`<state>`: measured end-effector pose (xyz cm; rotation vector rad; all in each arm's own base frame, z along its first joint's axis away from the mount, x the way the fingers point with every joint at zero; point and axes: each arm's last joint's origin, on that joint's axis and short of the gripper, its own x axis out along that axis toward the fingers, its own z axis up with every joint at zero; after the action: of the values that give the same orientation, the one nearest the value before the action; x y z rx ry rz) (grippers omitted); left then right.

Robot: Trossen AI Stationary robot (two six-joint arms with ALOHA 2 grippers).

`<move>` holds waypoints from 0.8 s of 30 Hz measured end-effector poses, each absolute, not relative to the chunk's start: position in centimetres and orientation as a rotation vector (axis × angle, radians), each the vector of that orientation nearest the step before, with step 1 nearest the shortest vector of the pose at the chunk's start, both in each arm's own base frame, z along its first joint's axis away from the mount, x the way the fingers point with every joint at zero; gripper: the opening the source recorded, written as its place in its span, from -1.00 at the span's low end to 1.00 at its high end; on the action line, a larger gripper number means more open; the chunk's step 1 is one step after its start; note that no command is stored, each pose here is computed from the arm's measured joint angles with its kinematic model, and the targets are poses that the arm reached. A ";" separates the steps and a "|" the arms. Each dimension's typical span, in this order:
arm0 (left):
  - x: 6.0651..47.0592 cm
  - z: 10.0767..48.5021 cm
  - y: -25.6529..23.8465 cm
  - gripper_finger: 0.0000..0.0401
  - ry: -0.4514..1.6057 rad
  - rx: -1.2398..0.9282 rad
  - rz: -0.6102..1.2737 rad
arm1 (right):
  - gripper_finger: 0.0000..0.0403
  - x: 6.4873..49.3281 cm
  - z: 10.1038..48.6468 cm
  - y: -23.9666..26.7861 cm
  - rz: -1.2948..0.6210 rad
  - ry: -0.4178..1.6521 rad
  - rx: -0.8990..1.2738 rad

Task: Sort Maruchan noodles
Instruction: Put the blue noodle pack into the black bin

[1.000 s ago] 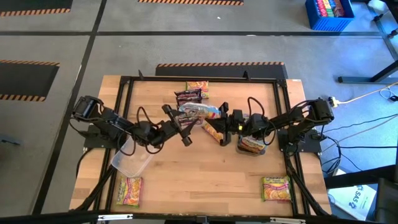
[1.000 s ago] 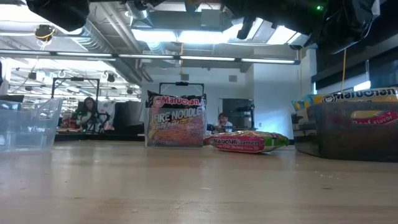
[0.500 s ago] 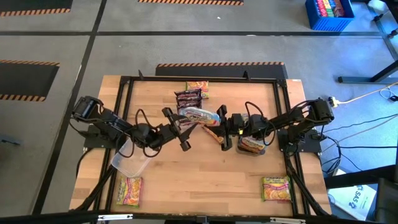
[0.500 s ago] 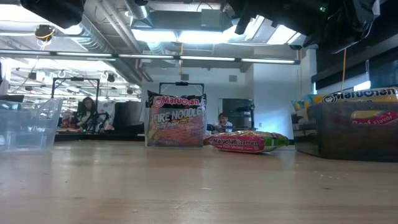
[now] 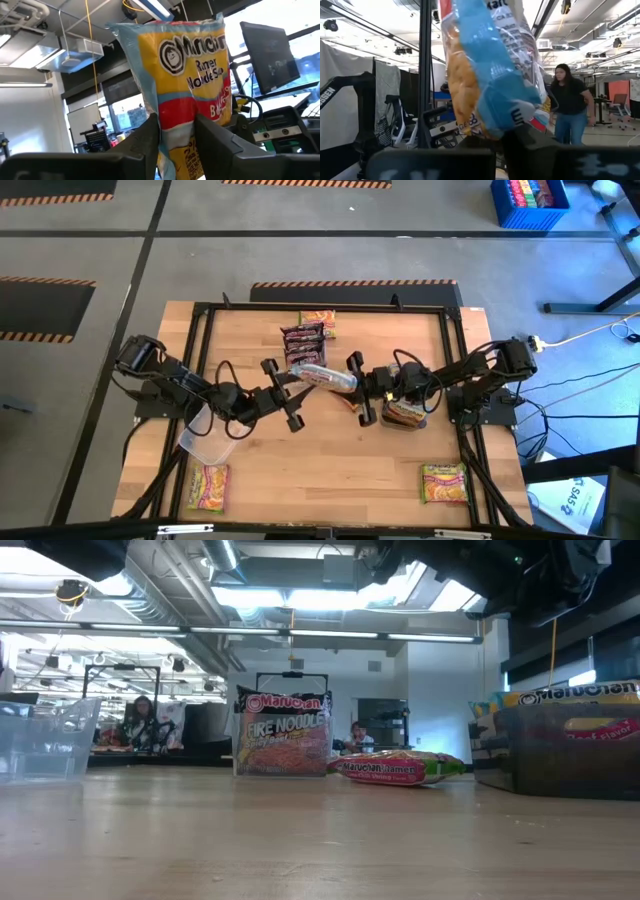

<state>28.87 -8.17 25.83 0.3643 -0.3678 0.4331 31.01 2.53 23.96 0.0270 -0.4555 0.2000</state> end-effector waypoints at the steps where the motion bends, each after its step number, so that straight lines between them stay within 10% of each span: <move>1: 28.9 25.8 -8.2 -0.47 -0.366 0.365 0.437 | -0.94 31.0 24.0 2.5 0.200 -0.455 0.028; 15: 28.0 26.5 -8.5 -0.58 -0.302 0.460 0.599 | 0.08 31.2 23.7 2.6 0.193 -0.421 -0.009; 24: 24.8 29.5 -9.5 -0.59 -0.226 0.489 0.733 | 0.27 30.5 24.2 2.4 0.149 -0.264 -0.060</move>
<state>24.83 -9.48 29.54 0.4889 -0.2257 0.7334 30.48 2.44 24.16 -0.0601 -0.2640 0.1487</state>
